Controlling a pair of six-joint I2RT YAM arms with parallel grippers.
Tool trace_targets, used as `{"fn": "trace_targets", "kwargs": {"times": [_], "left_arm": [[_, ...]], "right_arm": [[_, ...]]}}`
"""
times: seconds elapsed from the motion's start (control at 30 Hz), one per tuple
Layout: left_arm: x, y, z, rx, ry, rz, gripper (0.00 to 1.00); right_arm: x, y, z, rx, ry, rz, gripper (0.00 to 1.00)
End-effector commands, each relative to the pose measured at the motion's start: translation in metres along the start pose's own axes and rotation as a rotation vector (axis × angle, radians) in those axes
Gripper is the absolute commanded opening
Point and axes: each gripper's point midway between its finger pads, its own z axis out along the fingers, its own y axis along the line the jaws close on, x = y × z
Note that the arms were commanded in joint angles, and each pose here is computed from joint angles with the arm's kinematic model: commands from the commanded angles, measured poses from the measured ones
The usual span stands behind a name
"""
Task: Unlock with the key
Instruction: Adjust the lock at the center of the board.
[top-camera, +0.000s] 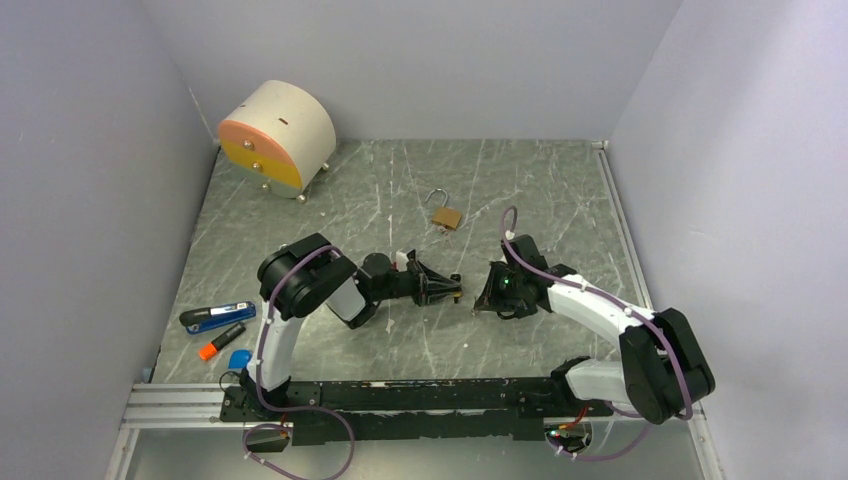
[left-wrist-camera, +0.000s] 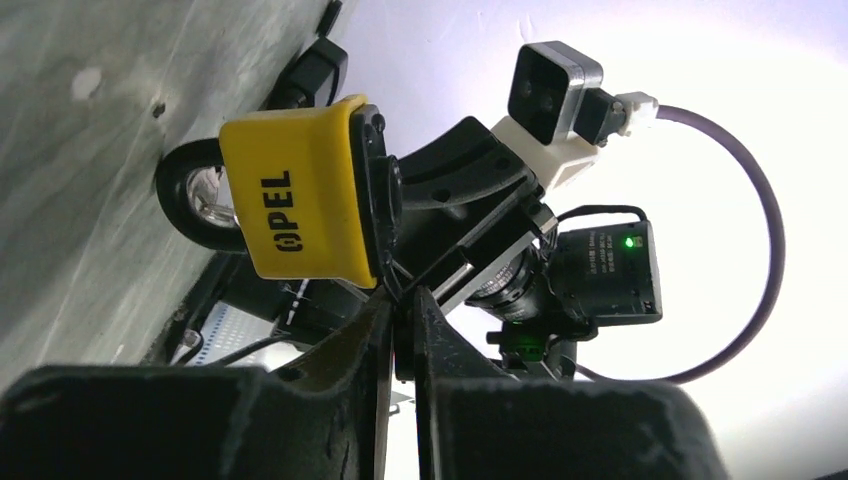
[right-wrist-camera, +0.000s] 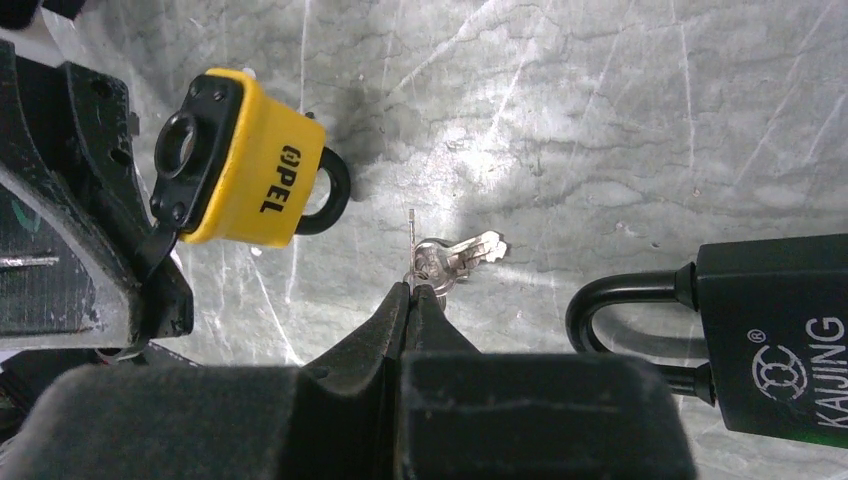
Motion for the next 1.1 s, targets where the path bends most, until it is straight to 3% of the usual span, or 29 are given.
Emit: {"fn": "trace_targets", "kwargs": {"times": [0.0, 0.13, 0.57, 0.8, 1.07], "left_arm": [[0.005, -0.01, -0.011, 0.073, -0.003, -0.015, 0.19], [-0.004, 0.001, -0.024, 0.054, -0.07, -0.051, 0.32], [-0.008, 0.028, -0.054, -0.068, -0.178, -0.057, 0.52], [0.007, 0.034, -0.059, -0.368, -0.205, 0.118, 0.59], [0.01, -0.009, -0.099, -0.623, -0.386, 0.452, 0.71]], "right_arm": [[-0.021, 0.014, -0.002, -0.015, -0.056, 0.006, 0.0], [-0.021, 0.017, 0.0, -0.011, -0.054, 0.008, 0.0], [-0.018, 0.024, 0.001, -0.017, -0.054, 0.014, 0.0], [-0.018, 0.022, -0.002, -0.009, -0.061, 0.003, 0.0], [-0.014, 0.019, -0.007, -0.015, -0.074, 0.0, 0.0]]}}
